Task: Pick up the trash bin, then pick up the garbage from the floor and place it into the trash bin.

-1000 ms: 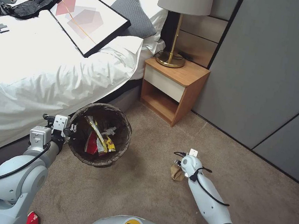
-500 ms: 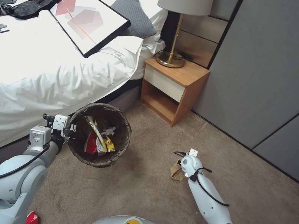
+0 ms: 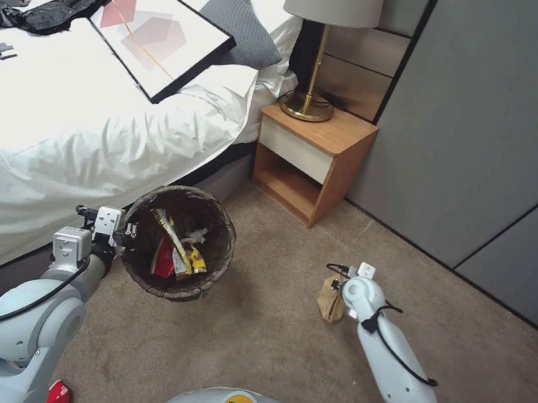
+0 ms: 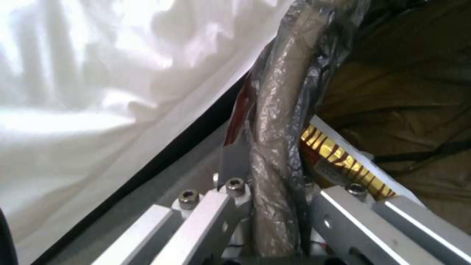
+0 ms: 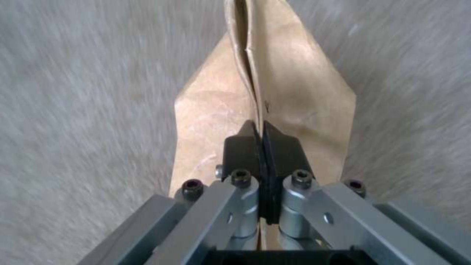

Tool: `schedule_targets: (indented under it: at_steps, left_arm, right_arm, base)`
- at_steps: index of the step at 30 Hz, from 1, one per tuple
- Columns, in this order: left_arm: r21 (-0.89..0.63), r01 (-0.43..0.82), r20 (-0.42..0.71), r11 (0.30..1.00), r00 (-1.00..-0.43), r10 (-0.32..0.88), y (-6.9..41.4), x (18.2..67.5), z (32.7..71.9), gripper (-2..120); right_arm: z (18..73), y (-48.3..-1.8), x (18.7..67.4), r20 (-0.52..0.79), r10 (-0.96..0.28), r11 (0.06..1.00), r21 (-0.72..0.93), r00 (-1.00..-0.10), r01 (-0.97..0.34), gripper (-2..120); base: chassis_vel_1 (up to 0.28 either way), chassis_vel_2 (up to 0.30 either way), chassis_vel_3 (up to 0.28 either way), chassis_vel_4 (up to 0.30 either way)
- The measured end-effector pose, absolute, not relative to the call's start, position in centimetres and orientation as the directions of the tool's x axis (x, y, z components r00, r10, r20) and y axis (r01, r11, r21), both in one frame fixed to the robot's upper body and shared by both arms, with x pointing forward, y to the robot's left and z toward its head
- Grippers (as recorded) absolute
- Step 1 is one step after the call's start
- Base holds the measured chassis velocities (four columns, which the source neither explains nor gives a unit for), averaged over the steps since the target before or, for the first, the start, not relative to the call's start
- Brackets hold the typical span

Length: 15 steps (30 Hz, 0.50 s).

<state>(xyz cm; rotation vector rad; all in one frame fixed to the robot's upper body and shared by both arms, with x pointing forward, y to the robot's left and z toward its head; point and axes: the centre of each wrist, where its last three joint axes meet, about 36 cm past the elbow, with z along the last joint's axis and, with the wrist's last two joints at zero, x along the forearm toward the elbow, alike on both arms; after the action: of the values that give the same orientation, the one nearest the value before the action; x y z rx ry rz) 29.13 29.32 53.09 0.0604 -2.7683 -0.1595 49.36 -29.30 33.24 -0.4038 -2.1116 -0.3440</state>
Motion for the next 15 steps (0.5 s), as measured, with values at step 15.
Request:
schedule_targets:
  at_steps: [15]
  left_arm:
    - [0.109, -0.029, 0.364, 0.994, -0.929, -0.067, 28.9, 29.1, 52.7, 0]
  right_arm:
    - [55.7, -30.0, 42.0, 0.59, -0.055, 0.945, 0.291, -0.805, 0.149, 0]
  base:
    - [0.0, 0.0, 0.0, 0.0]
